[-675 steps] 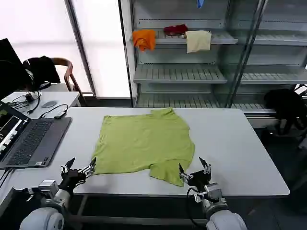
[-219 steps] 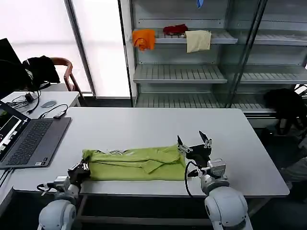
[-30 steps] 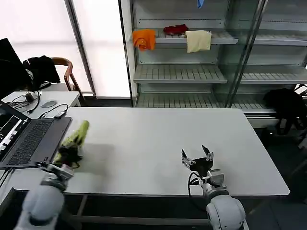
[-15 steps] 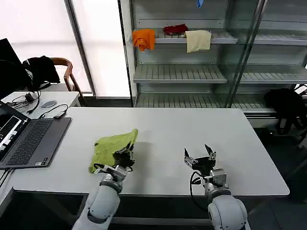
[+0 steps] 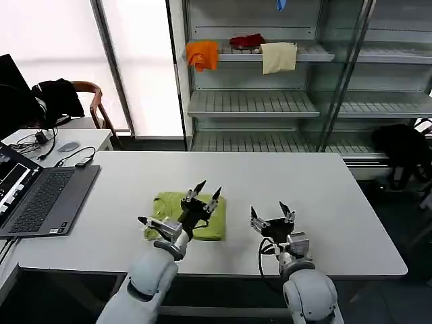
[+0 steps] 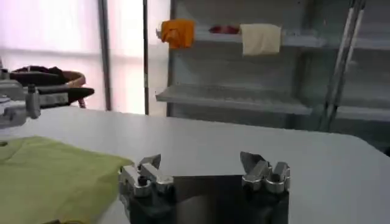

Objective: Fold and organize the clothes.

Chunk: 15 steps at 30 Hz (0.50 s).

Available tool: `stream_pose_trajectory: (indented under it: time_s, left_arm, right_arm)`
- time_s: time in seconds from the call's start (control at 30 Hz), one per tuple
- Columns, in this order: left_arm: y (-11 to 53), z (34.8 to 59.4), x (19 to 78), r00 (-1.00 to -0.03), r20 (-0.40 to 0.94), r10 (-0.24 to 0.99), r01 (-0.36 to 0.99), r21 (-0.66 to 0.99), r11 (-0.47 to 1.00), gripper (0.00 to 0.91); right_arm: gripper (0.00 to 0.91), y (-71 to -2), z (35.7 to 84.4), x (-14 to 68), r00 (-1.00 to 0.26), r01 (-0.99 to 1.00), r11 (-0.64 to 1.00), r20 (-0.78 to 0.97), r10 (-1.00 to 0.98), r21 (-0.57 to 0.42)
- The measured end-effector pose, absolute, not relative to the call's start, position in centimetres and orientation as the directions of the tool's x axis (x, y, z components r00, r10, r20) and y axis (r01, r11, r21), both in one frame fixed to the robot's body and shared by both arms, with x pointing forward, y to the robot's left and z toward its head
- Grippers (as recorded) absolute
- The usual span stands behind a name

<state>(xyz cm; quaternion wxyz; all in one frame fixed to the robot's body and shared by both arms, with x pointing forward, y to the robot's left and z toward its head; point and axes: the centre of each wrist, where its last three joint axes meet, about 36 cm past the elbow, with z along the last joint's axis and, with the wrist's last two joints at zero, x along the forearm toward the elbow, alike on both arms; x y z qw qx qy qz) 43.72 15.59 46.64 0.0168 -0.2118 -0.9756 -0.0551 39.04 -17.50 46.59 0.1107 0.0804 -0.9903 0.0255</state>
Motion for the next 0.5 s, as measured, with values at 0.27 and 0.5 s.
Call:
stream_pose_trajectory:
  time_s: [0.27,0.5]
  left_arm:
    - [20.7,46.3,44.1,-0.934,0.016,0.356,0.356,0.037,0.934,0.907]
    - [25.2,44.9,44.3,-0.964,0.002,0.267,0.267,0.009,0.964,0.907]
  right_arm:
    - [0.907,-15.3,45.6,40.5,-0.929,-0.226,0.965,0.269,-0.256,0.136]
    - [0.907,-12.8,43.8,41.1,-0.884,-0.256,0.933,0.329,-0.332,0.252]
